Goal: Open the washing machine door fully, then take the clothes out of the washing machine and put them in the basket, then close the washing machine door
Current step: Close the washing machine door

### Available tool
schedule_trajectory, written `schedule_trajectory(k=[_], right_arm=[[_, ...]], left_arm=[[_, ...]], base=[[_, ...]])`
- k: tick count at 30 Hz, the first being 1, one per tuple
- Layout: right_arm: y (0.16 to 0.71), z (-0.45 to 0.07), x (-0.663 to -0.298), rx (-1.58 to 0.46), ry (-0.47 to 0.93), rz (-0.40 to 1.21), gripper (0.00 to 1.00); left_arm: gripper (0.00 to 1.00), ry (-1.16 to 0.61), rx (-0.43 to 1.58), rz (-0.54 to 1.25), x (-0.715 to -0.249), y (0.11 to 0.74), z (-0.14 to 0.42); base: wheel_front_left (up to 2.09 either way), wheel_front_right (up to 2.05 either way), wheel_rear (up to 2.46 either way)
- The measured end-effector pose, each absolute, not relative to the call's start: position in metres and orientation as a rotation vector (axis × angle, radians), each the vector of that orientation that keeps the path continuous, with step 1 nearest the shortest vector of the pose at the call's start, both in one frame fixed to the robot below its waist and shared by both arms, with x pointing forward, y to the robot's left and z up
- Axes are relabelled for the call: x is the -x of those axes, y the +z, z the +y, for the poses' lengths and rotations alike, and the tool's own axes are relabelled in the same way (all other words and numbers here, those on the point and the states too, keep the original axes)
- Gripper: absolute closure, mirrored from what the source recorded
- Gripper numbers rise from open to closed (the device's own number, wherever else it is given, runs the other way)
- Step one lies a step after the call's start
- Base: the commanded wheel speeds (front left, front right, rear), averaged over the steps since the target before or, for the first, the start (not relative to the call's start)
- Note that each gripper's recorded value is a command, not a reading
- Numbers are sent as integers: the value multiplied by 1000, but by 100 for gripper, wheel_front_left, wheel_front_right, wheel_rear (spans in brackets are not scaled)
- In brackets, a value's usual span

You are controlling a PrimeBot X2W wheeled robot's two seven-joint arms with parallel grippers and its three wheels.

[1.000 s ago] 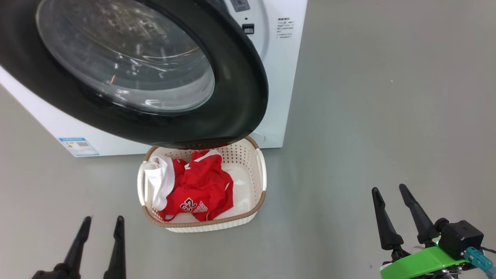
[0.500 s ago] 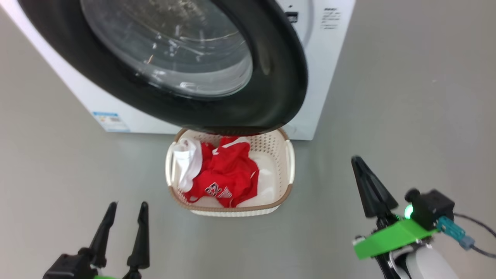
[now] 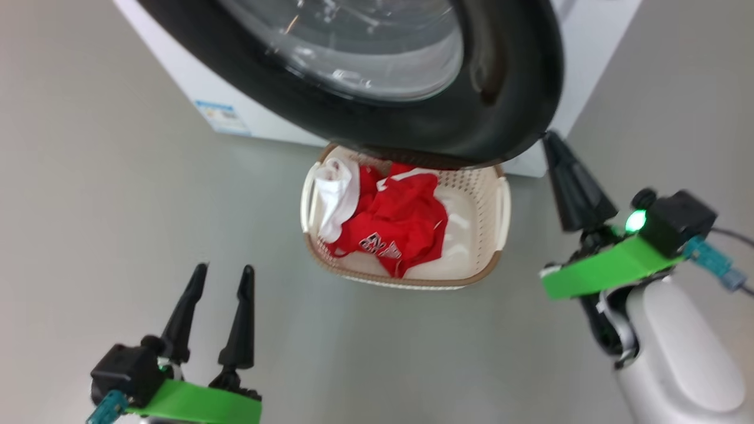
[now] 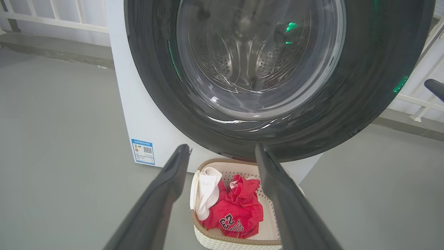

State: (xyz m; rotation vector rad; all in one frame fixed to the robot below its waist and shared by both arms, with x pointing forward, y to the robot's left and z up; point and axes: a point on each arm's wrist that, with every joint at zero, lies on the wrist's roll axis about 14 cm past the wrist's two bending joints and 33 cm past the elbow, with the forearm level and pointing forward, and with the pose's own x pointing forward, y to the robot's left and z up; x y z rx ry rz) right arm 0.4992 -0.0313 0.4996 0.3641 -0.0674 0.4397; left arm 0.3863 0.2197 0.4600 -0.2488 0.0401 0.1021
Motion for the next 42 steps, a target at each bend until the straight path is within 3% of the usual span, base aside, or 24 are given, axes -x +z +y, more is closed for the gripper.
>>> schedule_trajectory(k=[30,42], right_arm=[[479,-19,-628,-446,409,-169,100],[482,-7,-632,-473,432,-180,100]], left_arm=[[0,96,256,114,-433,424,221],[0,103,252,116,-436,423,224]], base=[[0,0,0],[0,0,0]])
